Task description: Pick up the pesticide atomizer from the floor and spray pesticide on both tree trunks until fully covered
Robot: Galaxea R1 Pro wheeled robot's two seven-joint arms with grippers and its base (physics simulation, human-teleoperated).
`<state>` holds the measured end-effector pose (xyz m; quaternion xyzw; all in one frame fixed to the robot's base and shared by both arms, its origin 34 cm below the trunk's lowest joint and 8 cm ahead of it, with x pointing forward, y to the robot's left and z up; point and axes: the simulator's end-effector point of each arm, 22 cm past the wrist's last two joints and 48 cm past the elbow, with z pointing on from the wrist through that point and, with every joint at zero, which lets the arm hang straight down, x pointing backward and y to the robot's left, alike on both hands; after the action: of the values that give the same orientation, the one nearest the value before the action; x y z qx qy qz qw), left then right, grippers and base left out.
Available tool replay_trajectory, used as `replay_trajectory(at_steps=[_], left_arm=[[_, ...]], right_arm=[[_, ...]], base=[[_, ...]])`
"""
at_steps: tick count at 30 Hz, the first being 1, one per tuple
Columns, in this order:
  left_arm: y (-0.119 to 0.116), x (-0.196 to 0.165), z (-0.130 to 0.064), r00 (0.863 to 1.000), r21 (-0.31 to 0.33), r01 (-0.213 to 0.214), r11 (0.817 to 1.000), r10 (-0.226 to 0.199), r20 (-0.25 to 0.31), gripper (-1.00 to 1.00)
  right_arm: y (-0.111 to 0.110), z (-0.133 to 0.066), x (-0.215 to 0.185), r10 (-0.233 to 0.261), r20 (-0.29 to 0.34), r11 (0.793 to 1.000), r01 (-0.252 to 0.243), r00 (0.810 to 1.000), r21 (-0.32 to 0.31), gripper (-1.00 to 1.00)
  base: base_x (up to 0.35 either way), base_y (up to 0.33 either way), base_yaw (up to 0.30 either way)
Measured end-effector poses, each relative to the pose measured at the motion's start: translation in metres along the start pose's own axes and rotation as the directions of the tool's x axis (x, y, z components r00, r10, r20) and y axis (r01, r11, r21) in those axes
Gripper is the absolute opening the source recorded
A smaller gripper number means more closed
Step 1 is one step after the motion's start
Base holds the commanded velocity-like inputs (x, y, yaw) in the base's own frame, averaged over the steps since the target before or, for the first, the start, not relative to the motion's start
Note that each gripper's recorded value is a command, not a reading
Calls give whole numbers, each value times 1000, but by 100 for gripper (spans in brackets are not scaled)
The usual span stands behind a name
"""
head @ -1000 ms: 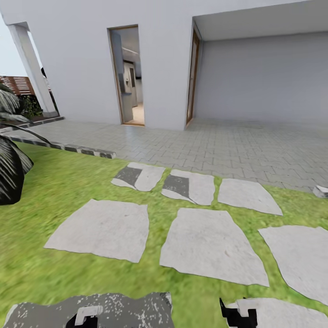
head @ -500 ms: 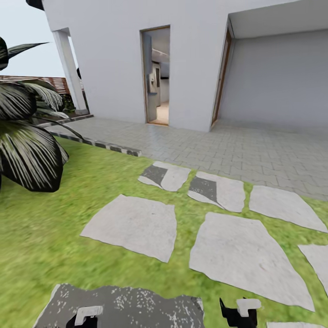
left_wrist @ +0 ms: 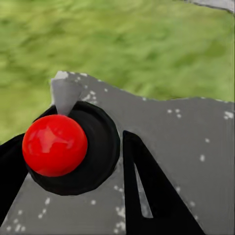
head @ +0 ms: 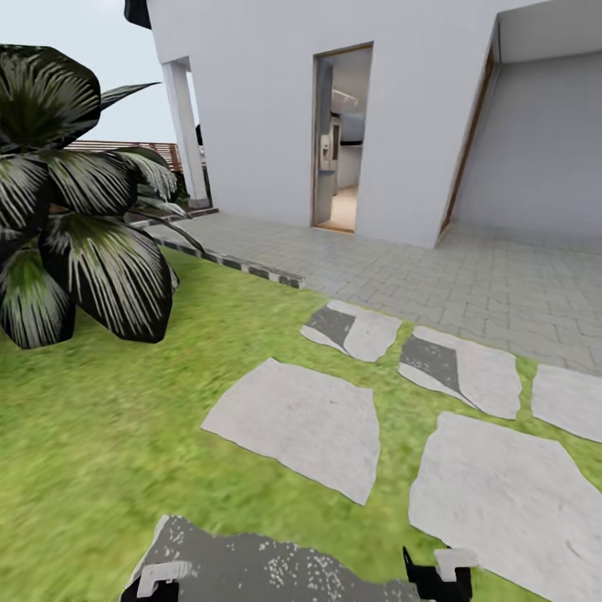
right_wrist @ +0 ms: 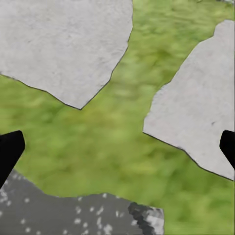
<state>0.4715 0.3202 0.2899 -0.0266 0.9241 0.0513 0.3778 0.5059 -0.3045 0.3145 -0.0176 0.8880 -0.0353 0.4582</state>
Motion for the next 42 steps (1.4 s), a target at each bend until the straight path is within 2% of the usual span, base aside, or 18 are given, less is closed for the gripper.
replay_trajectory(at_steps=[16, 42], left_arm=[[0, 0, 0, 1000, 0, 0, 1000, 0, 0, -100], [0, 0, 0, 1000, 0, 0, 1000, 0, 0, -100]], right_arm=[[0, 0, 0, 0, 0, 1000, 0, 1000, 0, 100], [0, 0, 0, 0, 0, 1000, 0, 1000, 0, 100]], base=[[188, 271, 278], [6, 305, 278]])
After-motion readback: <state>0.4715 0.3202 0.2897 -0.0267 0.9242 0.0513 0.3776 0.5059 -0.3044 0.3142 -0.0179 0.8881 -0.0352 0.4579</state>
